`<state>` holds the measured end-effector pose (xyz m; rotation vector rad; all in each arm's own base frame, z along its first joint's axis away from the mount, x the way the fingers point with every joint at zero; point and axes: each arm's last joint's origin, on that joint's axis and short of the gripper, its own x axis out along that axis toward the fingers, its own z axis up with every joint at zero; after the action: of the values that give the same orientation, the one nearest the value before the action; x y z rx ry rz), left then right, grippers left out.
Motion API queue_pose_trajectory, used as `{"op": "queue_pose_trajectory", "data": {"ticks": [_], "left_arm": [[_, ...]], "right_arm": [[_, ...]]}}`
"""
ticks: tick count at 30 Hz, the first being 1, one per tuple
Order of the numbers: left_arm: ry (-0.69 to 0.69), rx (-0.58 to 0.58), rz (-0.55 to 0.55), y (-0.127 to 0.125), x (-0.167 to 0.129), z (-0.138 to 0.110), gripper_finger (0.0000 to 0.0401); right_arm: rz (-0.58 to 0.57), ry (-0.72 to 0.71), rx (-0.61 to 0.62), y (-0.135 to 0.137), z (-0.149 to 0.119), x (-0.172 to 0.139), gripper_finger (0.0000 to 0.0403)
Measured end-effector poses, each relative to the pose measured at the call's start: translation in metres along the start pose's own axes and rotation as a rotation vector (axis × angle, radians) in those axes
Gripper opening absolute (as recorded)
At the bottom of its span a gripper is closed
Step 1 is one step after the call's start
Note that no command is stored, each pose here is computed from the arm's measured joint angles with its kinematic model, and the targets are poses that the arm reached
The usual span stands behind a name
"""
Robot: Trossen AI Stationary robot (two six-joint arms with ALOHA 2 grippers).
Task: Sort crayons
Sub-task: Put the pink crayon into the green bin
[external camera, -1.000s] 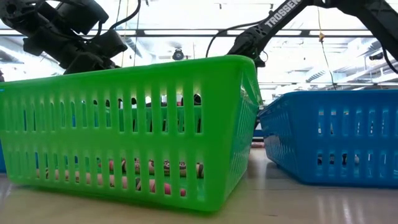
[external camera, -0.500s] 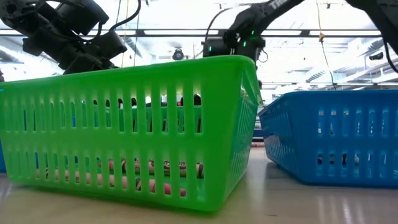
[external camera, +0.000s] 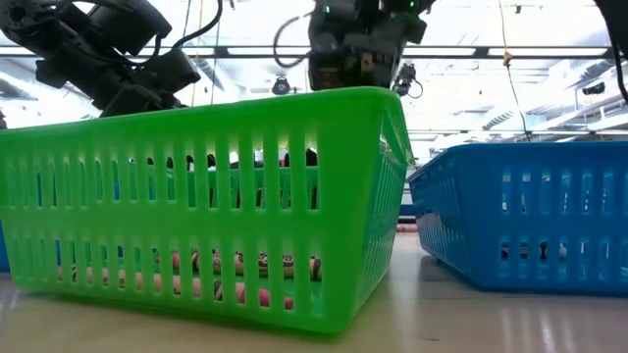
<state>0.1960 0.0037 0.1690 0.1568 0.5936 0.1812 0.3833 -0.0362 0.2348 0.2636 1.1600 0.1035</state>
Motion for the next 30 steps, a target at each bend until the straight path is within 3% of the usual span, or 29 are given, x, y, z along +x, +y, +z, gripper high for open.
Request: {"op": "queue_pose_trajectory", "data": {"ticks": [21,30], "left_arm": [[0.0,-0.024,0.0,0.0,0.0,0.0,0.0141],[0.0,-0.026,0.0,0.0,0.0,0.0,0.0141]], "right_arm": [[0.226,-0.248,-0.037,0.117,0.012,0.021,0.0013],[0.198,-0.332,-0.061,0.15,0.007,0.023,0.0013]]}}
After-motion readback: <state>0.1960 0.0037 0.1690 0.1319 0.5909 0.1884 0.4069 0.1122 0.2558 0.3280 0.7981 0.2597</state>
